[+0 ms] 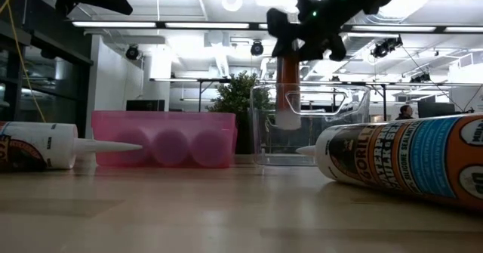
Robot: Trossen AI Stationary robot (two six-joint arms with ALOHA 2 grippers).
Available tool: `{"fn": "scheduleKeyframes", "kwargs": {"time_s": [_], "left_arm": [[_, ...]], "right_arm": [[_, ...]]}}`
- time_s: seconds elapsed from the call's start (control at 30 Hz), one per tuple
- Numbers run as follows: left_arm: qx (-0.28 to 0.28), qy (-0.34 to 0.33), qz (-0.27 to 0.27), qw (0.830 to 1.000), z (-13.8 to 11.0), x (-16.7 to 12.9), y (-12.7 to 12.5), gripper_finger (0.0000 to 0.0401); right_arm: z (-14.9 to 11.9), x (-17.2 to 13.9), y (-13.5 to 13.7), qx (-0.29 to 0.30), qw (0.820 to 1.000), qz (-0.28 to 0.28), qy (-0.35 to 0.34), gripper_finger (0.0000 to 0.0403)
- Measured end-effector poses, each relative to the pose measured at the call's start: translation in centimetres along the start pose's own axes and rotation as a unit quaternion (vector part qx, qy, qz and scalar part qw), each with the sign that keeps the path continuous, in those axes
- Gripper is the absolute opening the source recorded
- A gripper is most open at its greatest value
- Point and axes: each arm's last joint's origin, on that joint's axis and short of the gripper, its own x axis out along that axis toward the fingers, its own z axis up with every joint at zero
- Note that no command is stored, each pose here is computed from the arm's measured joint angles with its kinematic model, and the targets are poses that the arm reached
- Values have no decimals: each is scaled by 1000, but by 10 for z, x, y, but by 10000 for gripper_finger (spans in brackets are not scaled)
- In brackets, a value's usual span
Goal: Pick & place silicon tubes, Sealant and Lysol wipes
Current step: Put the right orange sealant into the transparent bin
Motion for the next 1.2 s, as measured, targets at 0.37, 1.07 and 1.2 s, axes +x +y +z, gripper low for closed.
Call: {"fn": "scheduleKeyframes", "kwargs": {"time_s": [0.37, 1.07, 1.2], "left_arm": [[13, 12, 0, 1000, -2, 1, 0, 0], [-2, 24, -5, 1000, -3, 1, 0, 0], [-2, 32, -10, 999, -3, 1, 0, 0]], "right_arm": [[-7, 10, -1, -108, 994, 20, 22, 207], [-29, 0, -13, -83, 995, 12, -62, 206], [-34, 0, -17, -72, 995, 14, -62, 206]]}}
